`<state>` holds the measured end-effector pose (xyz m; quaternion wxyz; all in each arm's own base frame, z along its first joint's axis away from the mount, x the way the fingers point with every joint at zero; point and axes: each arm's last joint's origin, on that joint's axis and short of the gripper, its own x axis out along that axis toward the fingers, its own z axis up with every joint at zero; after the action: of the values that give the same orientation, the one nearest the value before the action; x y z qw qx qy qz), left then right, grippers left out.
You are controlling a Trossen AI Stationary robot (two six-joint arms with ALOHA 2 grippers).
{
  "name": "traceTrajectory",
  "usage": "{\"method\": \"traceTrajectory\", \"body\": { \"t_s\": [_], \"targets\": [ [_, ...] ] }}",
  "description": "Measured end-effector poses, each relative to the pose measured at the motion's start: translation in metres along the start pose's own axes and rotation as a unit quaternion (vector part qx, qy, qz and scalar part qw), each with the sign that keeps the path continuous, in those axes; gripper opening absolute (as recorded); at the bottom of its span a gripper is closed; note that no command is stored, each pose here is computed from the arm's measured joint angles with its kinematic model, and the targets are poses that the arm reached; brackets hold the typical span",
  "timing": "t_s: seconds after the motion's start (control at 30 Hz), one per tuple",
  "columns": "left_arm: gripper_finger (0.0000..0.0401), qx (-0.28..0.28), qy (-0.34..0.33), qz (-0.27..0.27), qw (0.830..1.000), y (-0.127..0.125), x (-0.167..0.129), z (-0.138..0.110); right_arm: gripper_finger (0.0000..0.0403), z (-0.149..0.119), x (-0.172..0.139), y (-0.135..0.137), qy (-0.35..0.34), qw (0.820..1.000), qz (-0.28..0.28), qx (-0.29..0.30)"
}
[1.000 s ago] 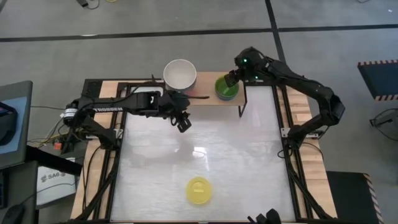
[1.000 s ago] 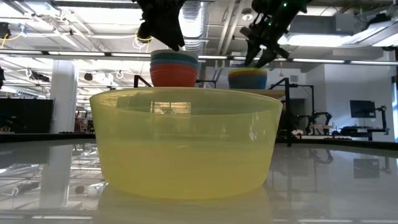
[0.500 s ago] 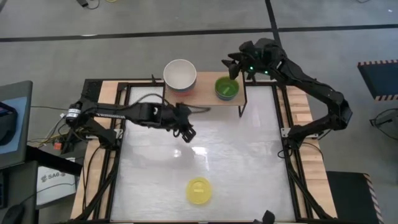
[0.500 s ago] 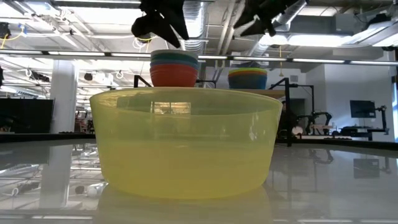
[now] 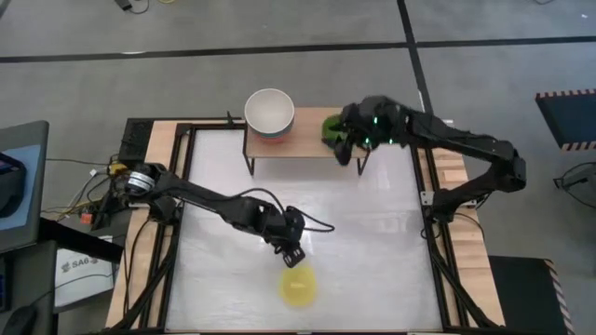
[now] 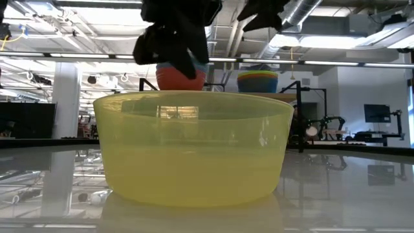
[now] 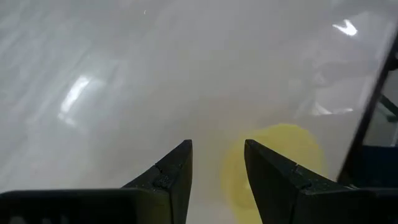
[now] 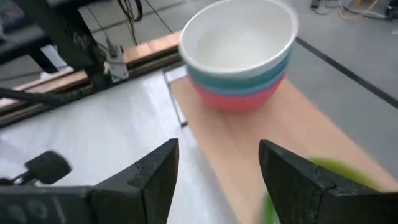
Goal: Place and stack bowls onto a shelf
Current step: Stack the light yellow bowl on top of the light green bowl on the shelf
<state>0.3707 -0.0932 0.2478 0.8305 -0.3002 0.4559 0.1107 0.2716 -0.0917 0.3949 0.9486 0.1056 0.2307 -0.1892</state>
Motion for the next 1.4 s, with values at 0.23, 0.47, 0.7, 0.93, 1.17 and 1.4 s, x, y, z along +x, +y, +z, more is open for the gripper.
{"method": "traceTrajectory", "body": {
  "t_s": [0.23, 0.47, 0.7, 0.93, 1.17, 1.4],
  "targets": [
    [0.0130, 0.022, 0.000, -0.006, 1.000, -0.009, -0.001, -0.010, 0.0248, -0.012, -0.027, 0.054, 0.006, 0.998, 0.033, 0.060],
    [0.0130, 0.062, 0.028, -0.001, 0.998, -0.024, 0.018, -0.036, 0.0248, -0.037, -0.068, 0.090, 0.043, 0.995, 0.018, 0.086],
    [0.0130, 0.078, 0.052, 0.014, 0.995, -0.024, 0.051, -0.049, 0.0248, -0.063, -0.104, 0.111, 0.059, 0.993, -0.008, 0.106],
    [0.0106, 0.079, 0.063, 0.013, 0.995, -0.021, 0.069, -0.051, 0.0248, -0.069, -0.116, 0.118, 0.042, 0.992, -0.019, 0.116],
    [0.0008, 0.076, 0.072, 0.023, 0.994, -0.016, 0.074, -0.050, 0.0248, -0.070, -0.118, 0.116, 0.041, 0.992, -0.026, 0.119],
    [0.0000, 0.085, 0.055, 0.009, 0.995, -0.020, 0.070, -0.038, 0.0248, -0.070, -0.114, 0.107, 0.050, 0.991, -0.057, 0.112]
  ]
}}
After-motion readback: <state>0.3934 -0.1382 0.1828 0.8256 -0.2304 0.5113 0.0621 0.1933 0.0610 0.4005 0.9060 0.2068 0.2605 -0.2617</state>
